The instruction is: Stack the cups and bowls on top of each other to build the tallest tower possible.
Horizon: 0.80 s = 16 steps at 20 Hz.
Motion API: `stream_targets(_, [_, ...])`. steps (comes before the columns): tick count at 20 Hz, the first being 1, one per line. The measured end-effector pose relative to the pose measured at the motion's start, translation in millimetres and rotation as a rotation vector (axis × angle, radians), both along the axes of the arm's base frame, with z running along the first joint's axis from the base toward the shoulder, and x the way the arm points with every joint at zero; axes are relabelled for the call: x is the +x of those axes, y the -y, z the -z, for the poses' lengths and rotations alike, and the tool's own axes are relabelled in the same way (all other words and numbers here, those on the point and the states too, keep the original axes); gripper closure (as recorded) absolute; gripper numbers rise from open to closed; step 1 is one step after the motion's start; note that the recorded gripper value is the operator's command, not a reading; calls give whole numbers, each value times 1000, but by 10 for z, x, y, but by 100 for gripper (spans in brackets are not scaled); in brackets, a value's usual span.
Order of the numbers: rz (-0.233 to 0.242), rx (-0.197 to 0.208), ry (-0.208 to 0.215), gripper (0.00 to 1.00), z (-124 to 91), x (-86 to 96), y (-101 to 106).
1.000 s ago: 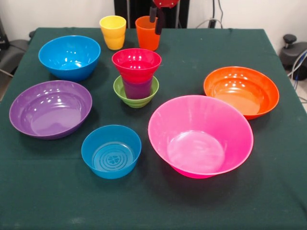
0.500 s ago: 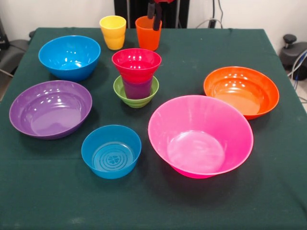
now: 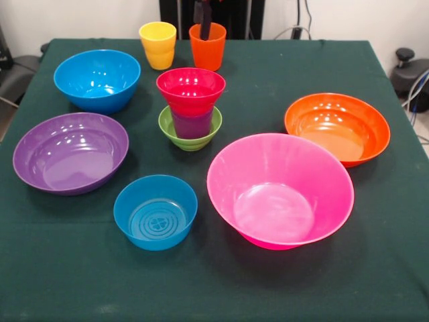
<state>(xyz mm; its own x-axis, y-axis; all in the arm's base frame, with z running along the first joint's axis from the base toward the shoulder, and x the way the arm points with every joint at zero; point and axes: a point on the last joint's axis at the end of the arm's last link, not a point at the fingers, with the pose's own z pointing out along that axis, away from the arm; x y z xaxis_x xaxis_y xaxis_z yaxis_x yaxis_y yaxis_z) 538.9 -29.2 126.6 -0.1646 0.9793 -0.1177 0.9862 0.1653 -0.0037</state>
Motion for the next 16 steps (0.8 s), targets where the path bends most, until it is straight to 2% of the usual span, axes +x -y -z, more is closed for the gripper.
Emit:
stream_targets(9, [6, 2, -4, 0, 19, -9, 28])
stream_targets(16, [-22, 1, -11, 0, 160, -56, -17])
